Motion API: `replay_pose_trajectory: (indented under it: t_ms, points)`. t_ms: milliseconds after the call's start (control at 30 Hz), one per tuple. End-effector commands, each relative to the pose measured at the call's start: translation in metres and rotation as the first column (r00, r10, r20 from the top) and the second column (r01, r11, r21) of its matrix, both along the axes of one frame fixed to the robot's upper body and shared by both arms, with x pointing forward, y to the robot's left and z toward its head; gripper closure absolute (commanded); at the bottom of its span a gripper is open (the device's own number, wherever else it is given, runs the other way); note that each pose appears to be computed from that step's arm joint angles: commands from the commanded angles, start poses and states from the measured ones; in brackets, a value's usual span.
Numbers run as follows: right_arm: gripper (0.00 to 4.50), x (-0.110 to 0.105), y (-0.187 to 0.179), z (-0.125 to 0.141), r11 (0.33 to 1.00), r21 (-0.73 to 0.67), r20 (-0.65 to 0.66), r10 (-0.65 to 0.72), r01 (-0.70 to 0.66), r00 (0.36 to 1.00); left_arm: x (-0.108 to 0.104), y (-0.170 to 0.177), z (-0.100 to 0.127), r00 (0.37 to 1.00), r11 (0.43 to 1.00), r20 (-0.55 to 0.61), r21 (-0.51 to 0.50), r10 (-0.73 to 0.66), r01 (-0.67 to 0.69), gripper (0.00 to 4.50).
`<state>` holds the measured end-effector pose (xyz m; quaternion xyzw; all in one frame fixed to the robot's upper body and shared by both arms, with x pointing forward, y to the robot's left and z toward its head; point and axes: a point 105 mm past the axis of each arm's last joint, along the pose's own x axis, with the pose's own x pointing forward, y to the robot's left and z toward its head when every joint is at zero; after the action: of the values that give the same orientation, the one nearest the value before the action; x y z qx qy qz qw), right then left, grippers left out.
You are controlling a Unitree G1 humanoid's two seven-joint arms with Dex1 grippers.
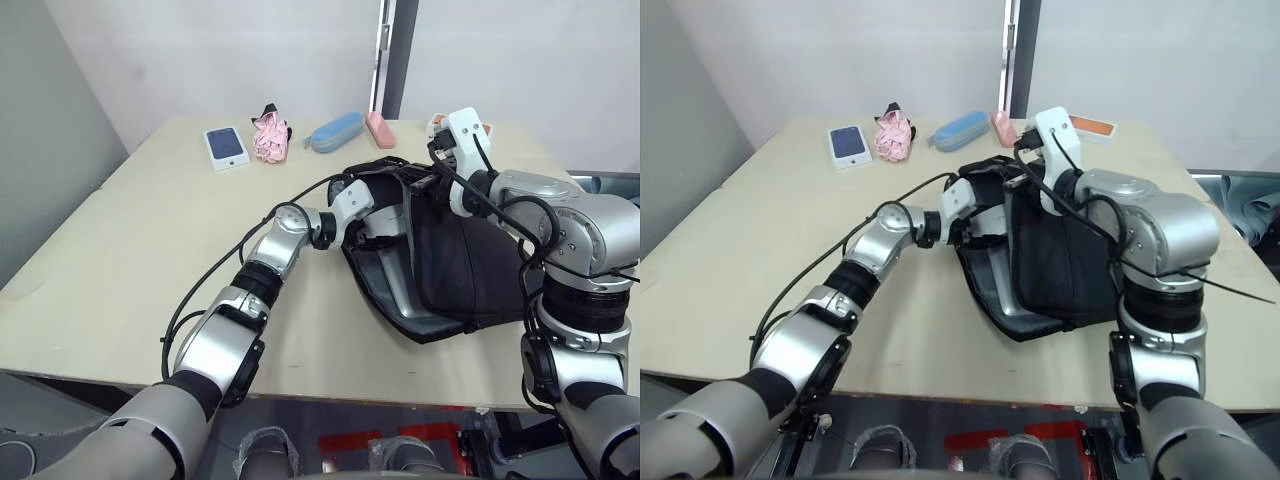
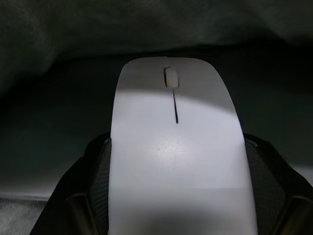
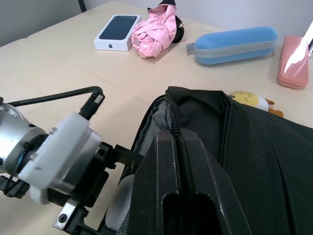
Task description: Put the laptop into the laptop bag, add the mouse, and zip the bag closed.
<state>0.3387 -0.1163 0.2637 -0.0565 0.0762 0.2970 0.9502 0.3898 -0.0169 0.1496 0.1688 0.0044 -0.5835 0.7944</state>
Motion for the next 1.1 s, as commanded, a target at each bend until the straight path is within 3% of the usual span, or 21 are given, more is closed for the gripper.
replay_pose_trajectory:
  t_ms: [33, 200, 500, 600, 833, 1000, 1100]
  points:
    - [4.49, -0.009, 0.006, 0.023, 1.0, 0.018, 0.105, 0.024, -0.026, 0.994, 0.006, -0.007, 0.004, 0.999, 1.0, 0.028, -0.009, 0.029, -0.029, 1.62]
    - [4.49, -0.009, 0.006, 0.023, 1.0, 0.023, 0.104, 0.016, -0.019, 0.994, 0.0, -0.025, 0.002, 1.0, 0.998, 0.02, -0.061, -0.004, 0.005, 1.62]
    - [4.49, -0.009, 0.01, 0.019, 0.999, 0.035, 0.09, 0.014, -0.017, 0.996, 0.006, -0.03, -0.002, 0.998, 0.99, -0.033, -0.124, 0.061, -0.064, 1.62]
    - [4.5, -0.009, 0.01, 0.019, 0.999, 0.036, 0.09, 0.013, -0.016, 0.996, 0.0, -0.032, -0.002, 0.998, 0.988, -0.062, -0.151, 0.012, -0.022, 0.16]
    - [4.5, -0.009, 0.006, 0.02, 0.999, 0.036, 0.091, 0.005, -0.009, 0.996, -0.007, -0.024, 0.009, 0.998, 0.973, -0.045, -0.229, -0.033, 0.022, 0.03]
    - [4.5, -0.009, 0.002, 0.019, 0.999, 0.035, 0.089, -0.001, -0.002, 0.996, -0.017, 0.01, 0.025, 0.998, 0.962, -0.009, -0.267, -0.057, 0.052, 0.03]
    - [4.5, -0.01, -0.001, 0.018, 0.999, 0.032, 0.086, -0.005, 0.002, 0.996, -0.032, 0.043, 0.032, 0.996, 0.968, 0.012, -0.236, -0.088, 0.088, 0.03]
